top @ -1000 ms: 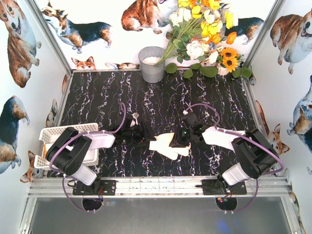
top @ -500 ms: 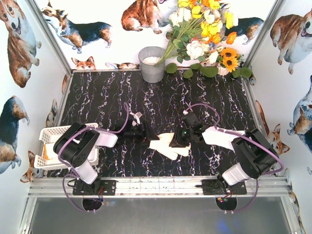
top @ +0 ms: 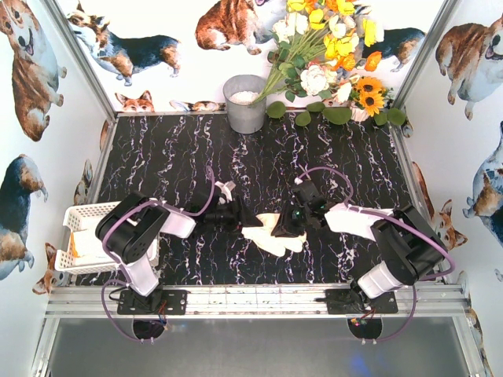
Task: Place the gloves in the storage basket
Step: Pick up the glove from the center of the board.
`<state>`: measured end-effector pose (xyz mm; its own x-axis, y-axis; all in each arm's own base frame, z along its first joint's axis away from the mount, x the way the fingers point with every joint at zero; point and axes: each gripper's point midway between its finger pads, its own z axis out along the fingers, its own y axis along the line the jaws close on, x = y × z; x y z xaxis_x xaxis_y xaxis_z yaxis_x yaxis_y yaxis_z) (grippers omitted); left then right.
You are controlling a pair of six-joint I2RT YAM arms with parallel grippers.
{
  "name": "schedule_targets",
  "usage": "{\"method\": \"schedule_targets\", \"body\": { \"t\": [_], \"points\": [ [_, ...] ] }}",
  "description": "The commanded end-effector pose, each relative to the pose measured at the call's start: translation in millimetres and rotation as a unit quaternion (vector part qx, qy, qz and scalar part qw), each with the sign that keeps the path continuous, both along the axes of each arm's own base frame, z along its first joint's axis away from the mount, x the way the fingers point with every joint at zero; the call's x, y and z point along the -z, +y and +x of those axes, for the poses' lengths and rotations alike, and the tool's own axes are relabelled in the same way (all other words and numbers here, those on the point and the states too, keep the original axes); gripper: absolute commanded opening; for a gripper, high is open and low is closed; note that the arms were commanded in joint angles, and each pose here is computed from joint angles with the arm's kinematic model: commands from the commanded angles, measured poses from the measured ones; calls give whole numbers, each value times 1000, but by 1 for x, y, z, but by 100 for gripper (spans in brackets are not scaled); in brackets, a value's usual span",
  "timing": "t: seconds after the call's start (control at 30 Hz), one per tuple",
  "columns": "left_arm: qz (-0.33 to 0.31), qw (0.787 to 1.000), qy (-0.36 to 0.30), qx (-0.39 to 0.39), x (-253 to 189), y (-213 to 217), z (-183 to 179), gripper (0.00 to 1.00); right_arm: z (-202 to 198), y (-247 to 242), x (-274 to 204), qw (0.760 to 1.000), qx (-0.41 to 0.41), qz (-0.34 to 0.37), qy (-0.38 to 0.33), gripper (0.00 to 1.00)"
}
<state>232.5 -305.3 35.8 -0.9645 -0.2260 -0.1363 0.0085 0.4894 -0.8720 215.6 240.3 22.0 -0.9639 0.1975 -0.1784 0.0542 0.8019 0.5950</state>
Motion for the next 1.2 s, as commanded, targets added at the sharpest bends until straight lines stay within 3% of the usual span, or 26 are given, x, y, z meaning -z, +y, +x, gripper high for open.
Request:
{"method": "schedule_targets", "body": {
  "t": [0.0,0.33,0.5,0.67,0.87,1.03,1.17],
  "points": [
    [59,997,51,1,42,7,-20,55,1,-11,21,999,6,-41,3,22],
    [90,995,48,-10,42,12,-17,49,0,-10,22,999,7,-39,3,22],
    [99,994,32,-22,32,17,-14,35,0,-11,25,999,6,-42,6,22],
    [128,991,22,-36,31,28,-11,29,0,-11,24,999,7,-42,4,22],
    [85,995,18,-38,20,15,-5,26,0,-12,25,999,7,-42,4,22],
    [100,994,6,-44,25,15,5,31,0,-12,24,999,8,-41,3,22],
    [95,995,4,-42,23,12,7,21,0,-12,23,999,8,-40,2,22]
  ]
}}
